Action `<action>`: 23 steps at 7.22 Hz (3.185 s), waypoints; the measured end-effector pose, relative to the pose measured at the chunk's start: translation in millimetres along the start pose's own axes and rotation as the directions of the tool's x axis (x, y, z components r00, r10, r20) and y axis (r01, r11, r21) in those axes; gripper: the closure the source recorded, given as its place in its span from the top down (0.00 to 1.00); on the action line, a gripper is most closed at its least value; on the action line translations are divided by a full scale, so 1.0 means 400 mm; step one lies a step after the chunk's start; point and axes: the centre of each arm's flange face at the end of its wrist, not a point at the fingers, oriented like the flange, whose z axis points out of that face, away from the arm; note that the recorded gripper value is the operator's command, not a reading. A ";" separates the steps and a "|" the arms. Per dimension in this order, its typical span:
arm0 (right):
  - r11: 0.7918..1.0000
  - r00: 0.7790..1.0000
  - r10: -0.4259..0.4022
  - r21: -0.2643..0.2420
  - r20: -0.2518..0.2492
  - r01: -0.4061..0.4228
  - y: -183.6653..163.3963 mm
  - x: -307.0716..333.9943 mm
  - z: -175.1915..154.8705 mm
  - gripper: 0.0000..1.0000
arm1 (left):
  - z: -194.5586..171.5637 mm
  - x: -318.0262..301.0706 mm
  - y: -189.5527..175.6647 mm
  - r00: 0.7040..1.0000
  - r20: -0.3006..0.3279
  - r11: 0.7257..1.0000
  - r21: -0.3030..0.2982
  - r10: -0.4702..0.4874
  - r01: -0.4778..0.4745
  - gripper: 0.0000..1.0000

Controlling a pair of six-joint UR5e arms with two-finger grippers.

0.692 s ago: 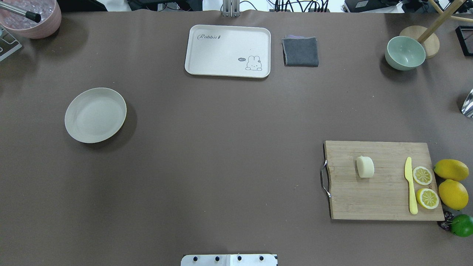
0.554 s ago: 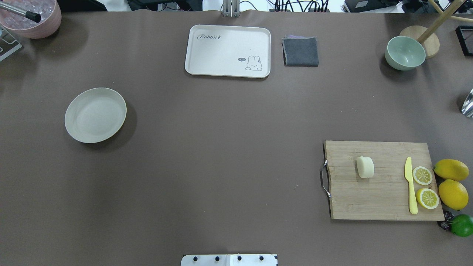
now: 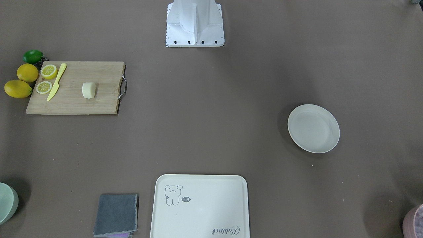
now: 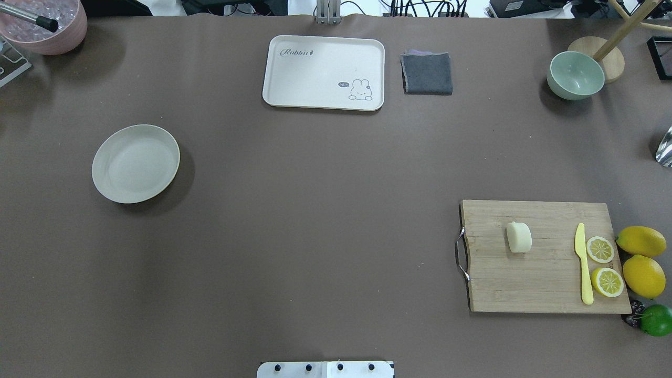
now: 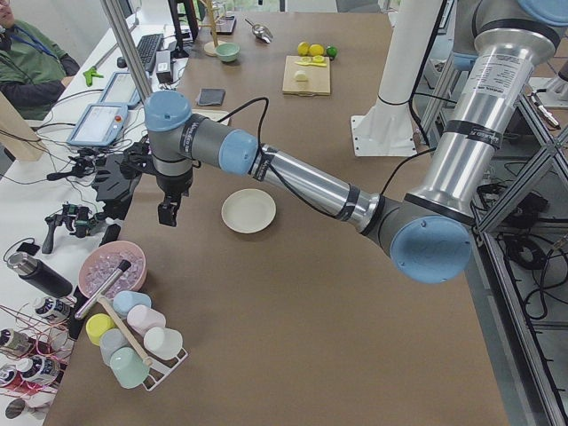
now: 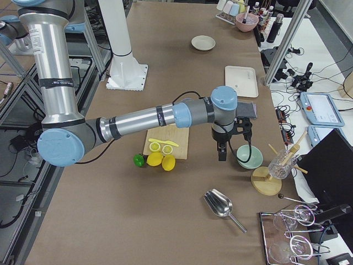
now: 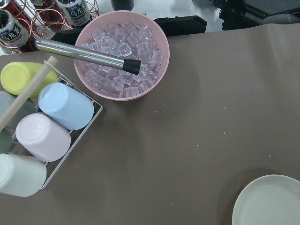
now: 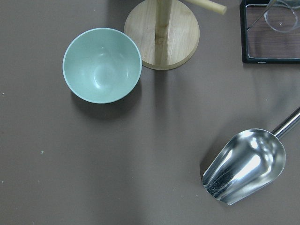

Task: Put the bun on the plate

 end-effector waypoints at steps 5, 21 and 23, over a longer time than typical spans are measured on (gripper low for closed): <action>1.000 1.000 0.001 -0.001 0.006 -0.001 -0.002 -0.003 -0.001 1.00 | -0.005 0.008 0.002 0.991 -0.002 0.991 0.004 -0.135 0.135 0.98; 0.999 0.999 -0.033 0.030 0.022 0.033 -0.046 -0.054 -0.037 1.00 | 0.424 0.346 0.009 0.975 -0.070 0.963 -0.157 0.210 -0.219 0.98; 0.999 0.999 -0.040 0.036 0.024 0.039 -0.041 -0.061 -0.046 1.00 | 0.563 0.315 0.041 0.964 -0.108 0.951 -0.172 0.242 -0.258 0.97</action>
